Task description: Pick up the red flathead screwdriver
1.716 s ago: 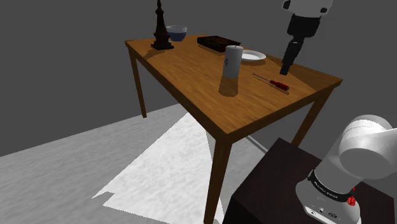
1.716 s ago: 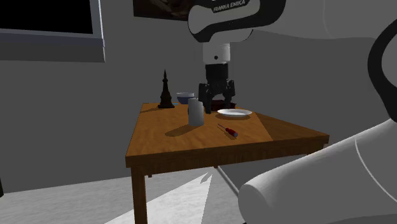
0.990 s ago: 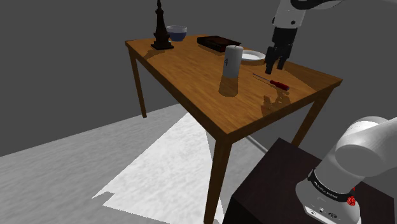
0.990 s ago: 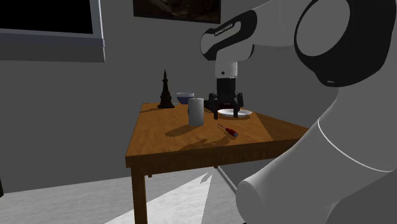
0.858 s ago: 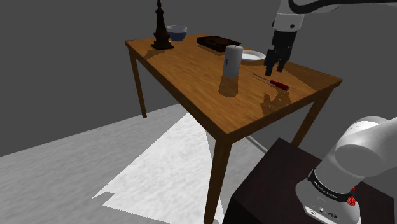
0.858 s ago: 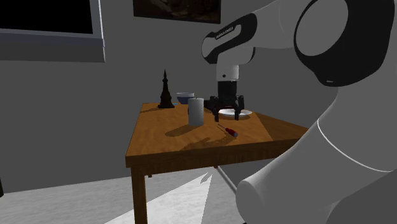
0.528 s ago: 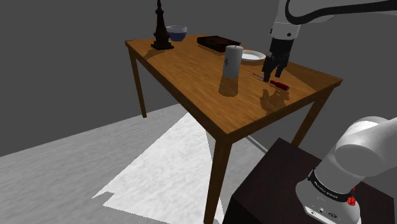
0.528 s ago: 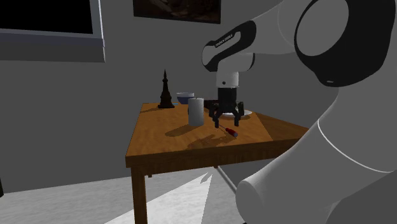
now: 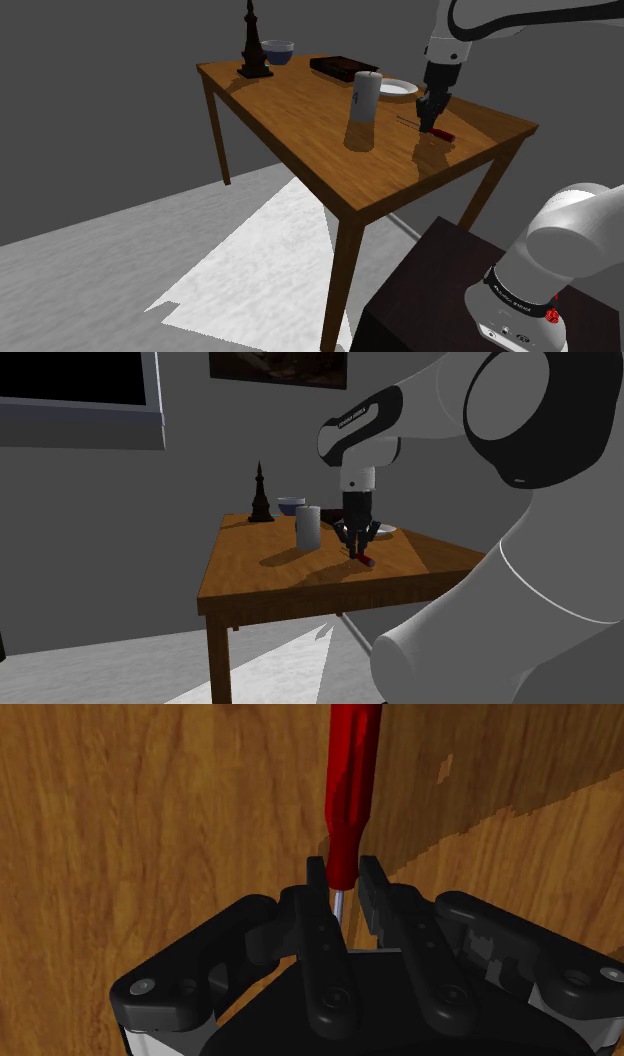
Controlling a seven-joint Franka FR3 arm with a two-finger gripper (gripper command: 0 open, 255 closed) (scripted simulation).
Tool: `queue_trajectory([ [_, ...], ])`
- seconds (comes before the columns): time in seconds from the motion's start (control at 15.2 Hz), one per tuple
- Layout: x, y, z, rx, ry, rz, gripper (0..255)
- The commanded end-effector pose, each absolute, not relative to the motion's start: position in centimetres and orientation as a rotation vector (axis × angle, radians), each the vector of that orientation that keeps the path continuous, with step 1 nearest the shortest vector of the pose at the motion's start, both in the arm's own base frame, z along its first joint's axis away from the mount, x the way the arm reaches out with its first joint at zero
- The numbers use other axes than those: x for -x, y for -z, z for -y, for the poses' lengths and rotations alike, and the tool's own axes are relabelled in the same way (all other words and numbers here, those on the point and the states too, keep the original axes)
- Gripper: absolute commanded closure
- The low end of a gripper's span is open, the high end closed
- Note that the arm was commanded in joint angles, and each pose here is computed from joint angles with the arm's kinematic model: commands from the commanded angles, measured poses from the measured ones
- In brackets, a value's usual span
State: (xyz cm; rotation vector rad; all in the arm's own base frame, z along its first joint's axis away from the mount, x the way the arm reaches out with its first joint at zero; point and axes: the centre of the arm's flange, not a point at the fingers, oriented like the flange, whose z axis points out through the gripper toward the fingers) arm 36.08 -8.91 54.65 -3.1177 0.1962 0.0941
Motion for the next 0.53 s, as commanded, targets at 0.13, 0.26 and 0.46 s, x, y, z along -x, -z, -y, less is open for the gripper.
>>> queue_trajectory([
  [0.13, -36.1, -54.6, 8.9, 3.118, -0.094, -0.196, 255],
  [0.26, -36.1, -55.2, 8.9, 3.118, -0.094, -0.196, 255],
  [0.46, -36.1, -56.8, 8.9, 3.118, -0.094, -0.196, 255],
])
